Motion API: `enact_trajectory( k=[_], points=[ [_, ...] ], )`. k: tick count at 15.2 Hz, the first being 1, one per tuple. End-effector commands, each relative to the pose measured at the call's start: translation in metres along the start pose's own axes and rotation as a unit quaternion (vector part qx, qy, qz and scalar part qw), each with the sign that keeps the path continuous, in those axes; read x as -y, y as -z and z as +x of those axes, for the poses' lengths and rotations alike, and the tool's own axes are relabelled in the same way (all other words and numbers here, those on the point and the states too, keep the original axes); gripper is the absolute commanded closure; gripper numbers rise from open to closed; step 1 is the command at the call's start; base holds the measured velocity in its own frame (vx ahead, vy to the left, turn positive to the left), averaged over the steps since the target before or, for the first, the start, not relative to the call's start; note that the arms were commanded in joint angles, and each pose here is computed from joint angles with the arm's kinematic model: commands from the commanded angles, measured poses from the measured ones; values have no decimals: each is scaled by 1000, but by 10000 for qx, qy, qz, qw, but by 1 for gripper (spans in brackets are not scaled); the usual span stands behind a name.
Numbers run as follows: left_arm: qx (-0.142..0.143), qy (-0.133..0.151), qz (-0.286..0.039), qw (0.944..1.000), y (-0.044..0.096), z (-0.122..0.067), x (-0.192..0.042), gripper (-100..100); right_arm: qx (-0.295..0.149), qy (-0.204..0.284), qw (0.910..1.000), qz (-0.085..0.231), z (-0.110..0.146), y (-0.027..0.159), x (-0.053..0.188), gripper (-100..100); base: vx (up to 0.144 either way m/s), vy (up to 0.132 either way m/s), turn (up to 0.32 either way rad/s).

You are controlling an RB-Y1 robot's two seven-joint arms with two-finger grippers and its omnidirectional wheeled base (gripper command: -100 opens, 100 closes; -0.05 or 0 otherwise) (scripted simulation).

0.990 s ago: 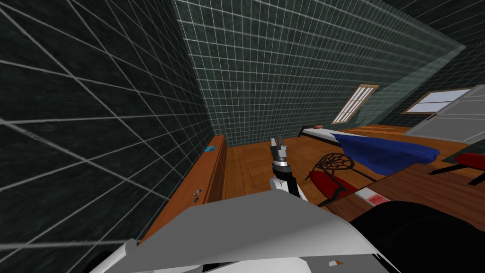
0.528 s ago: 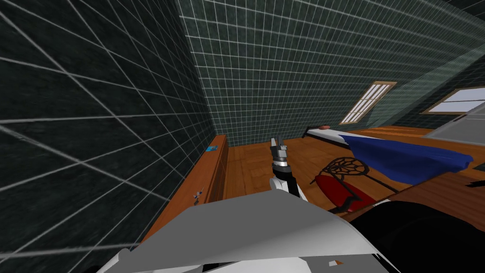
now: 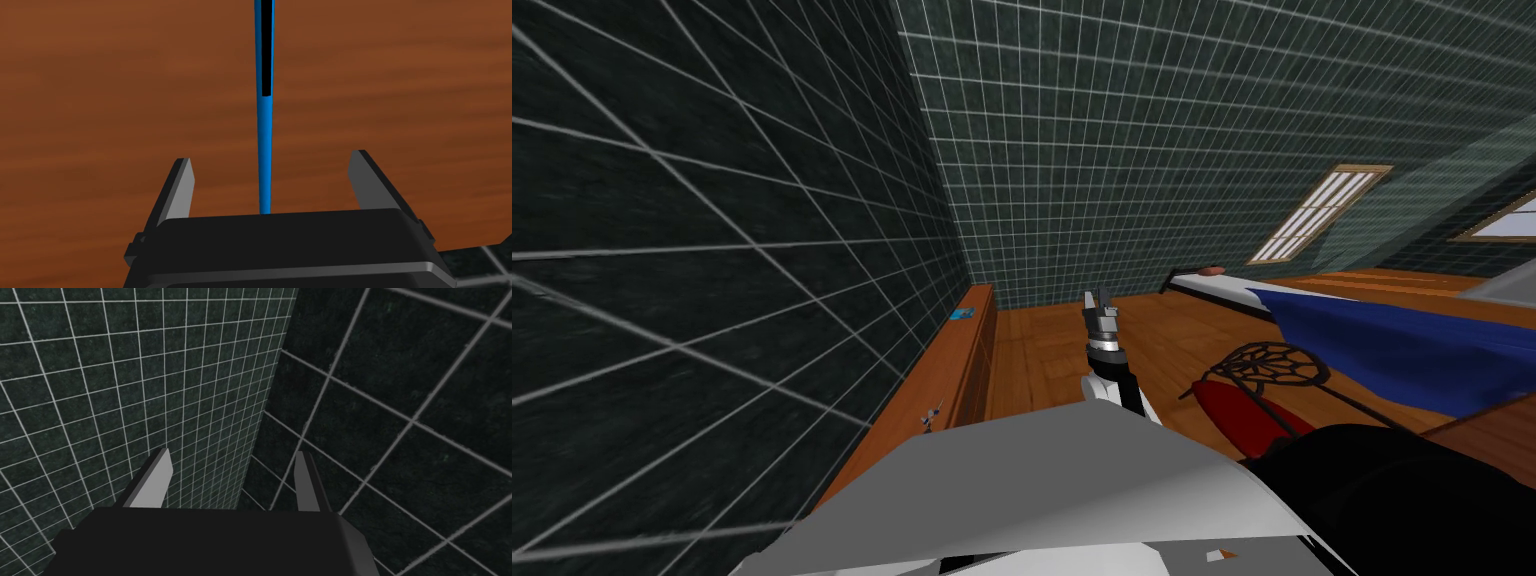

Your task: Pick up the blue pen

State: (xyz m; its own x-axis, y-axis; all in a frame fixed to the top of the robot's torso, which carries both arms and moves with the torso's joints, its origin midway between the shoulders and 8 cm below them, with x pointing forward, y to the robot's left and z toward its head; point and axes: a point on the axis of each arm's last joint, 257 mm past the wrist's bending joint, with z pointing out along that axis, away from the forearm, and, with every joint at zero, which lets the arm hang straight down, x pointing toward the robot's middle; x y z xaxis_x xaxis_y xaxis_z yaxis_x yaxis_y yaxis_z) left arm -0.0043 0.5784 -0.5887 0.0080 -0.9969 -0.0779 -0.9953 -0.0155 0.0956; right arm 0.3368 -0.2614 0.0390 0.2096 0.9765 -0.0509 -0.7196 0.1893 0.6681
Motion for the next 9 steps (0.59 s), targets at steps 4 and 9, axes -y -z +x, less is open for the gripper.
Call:
enact_trajectory(
  k=[4, 9],
  points=[
    [40, -138, 14, 9999, -6, 3, -13, -100, 0, 0, 10000, 0, 0, 0, 0, 0, 65, 8, 60],
    [13, -63, 6, 10000, -1, 1, -2, 100, 0, -1, 10000, -1, 0, 0, 0, 0, -14, -4, -42]
  ],
)
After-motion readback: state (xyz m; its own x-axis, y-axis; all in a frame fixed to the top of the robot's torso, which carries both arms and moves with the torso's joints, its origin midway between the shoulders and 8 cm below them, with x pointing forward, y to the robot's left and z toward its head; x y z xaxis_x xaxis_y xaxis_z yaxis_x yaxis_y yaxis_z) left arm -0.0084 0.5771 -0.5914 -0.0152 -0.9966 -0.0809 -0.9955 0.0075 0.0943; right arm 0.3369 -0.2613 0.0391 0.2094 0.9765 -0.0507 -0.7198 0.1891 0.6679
